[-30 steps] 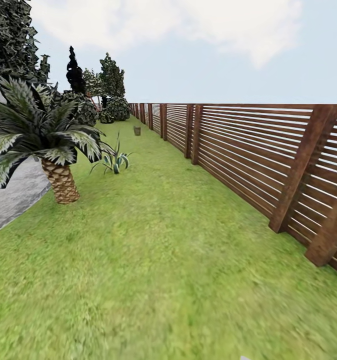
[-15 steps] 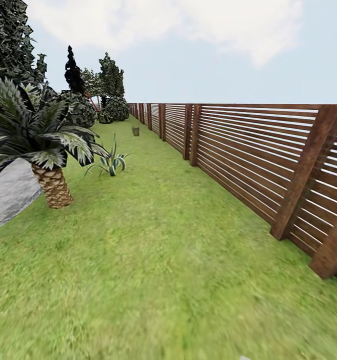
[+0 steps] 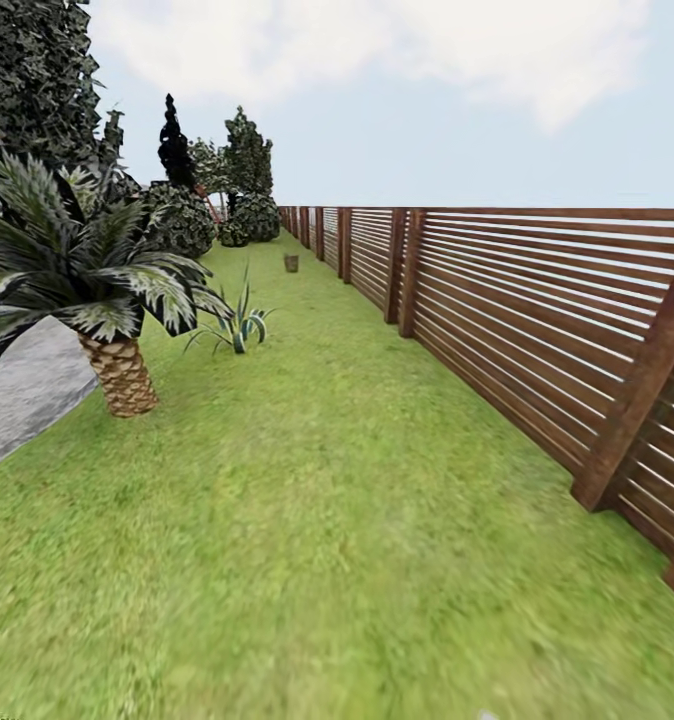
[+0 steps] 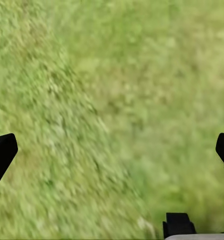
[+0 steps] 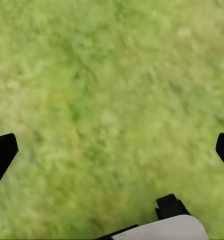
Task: Take the three Easter eggs out of the wicker basket on the lawn in the garden, then place them on the lawn next to a single tree (choose any tree) so that all three eggs are next to the same tree and none are left in the basket.
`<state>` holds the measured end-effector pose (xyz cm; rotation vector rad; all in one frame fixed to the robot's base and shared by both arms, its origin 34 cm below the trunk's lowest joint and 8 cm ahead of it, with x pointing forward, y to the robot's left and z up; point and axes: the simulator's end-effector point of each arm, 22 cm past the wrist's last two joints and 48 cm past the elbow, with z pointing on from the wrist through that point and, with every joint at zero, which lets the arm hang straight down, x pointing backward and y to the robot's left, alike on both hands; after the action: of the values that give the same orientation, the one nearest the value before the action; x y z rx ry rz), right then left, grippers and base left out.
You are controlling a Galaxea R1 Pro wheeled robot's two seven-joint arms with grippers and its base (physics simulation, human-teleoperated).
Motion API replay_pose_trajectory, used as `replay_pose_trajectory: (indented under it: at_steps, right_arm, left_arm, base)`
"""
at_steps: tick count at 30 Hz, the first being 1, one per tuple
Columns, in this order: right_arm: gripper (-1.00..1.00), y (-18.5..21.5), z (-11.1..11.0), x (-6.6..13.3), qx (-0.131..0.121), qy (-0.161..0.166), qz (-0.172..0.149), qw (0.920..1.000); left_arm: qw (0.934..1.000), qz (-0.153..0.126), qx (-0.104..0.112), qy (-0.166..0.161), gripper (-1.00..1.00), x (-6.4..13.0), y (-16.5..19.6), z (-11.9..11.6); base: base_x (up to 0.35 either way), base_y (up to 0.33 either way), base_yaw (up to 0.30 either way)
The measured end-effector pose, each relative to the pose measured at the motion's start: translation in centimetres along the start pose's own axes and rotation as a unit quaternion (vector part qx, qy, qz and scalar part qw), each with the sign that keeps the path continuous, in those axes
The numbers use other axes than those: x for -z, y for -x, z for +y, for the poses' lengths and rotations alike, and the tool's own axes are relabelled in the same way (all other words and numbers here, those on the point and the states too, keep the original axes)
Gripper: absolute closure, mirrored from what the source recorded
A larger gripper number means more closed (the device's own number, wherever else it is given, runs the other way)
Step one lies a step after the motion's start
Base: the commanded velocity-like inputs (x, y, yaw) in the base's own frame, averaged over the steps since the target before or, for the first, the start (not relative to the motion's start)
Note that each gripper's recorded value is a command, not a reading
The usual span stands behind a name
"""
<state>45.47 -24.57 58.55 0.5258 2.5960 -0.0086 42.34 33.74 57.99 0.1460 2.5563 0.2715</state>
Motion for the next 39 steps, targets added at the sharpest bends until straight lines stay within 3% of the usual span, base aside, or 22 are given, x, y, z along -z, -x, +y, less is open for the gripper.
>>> replay_pose_trajectory:
  at_steps: [7,39]
  right_arm:
    - [-1.0,0.0,0.0,0.0,0.0,0.0,0.0,1.0]
    - [-1.0,-0.4,1.2,0.2,-0.001,0.008,0.003,1.0]
  left_arm:
    - [1.0,-0.001,0.0,0.0,-1.0,0.0,0.0,0.0]
    - [1.0,-0.001,0.0,-0.001,-1.0,0.0,0.0,-0.1]
  base:
    - [0.323,-0.145,0.141]
    - [0.323,-0.145,0.002]
